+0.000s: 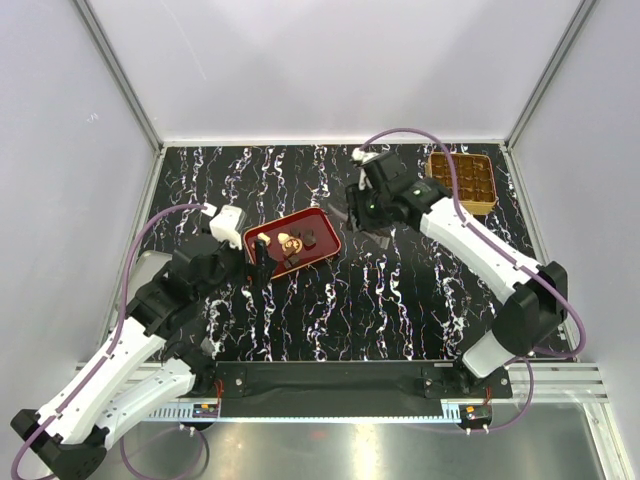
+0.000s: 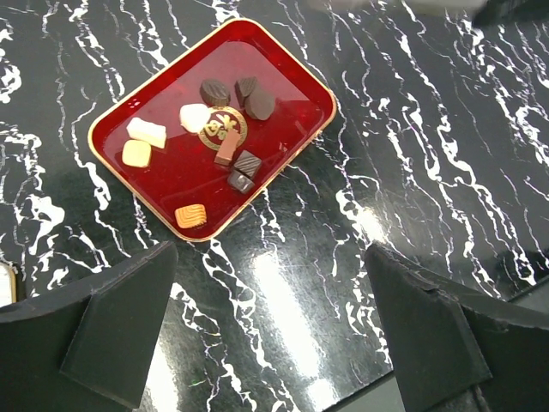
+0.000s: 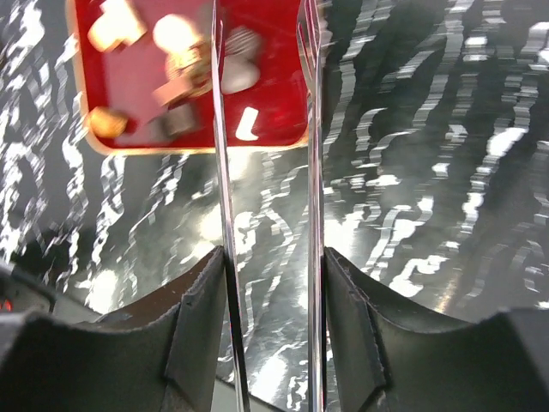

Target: Pack the chocolate

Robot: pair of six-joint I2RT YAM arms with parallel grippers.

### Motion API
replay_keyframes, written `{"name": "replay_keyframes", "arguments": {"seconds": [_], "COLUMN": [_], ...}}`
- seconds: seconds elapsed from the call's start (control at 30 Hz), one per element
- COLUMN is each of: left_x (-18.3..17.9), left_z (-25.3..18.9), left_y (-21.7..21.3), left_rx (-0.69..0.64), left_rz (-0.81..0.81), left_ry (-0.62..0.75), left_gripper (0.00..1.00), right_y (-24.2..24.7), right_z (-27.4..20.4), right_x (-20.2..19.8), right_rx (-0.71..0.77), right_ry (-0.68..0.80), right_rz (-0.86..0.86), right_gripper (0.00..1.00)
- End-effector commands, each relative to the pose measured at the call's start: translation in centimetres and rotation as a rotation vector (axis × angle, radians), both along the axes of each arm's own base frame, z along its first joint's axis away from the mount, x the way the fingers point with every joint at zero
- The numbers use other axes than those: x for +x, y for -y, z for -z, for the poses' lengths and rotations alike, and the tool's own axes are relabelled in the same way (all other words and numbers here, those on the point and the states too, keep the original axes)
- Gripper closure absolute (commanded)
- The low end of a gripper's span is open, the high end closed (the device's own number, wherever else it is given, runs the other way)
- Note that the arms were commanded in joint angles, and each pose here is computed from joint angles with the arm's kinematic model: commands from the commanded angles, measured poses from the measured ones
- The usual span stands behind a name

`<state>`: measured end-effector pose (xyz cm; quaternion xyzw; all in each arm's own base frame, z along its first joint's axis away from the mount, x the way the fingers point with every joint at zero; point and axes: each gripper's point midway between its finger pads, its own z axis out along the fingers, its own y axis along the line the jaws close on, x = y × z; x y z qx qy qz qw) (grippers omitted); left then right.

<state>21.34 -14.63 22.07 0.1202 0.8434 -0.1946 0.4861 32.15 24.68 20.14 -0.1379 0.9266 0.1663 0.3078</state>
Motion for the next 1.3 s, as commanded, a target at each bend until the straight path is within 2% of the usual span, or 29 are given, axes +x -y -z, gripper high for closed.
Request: {"name": "replay_keyframes", "arguments": {"seconds": [0.0, 0.57, 1.0, 1.27], "left_x": [0.7, 0.7, 0.5, 0.6], "left_z": [-1.2, -1.5, -1.8, -1.8], "left_y": [-0.6, -1.0, -1.1, -1.1], "left_rx": [0.002, -0.003, -0.013, -0.011], "left_rz": [-0.034, -0.050, -0.052, -0.051], "left_ry": [0.062, 0.075, 0.089, 0.090], "left_gripper": [0.01, 0.01, 0.01, 0.01], "right_y": [-3.2, -5.6, -6.3, -7.0], "right_z": [-1.2, 5.2, 8.6, 9.1], "right_x": [-0.6, -4.1, -3.6, -3.1], "right_rx": [0.050, -0.098, -0.211, -0.222], "right_ry": [0.060, 0.019, 0.028, 0.033], "right_rz": [-0.050, -0.147, -0.153, -0.153], "right_gripper": [0.47, 0.46, 0.46, 0.47]}}
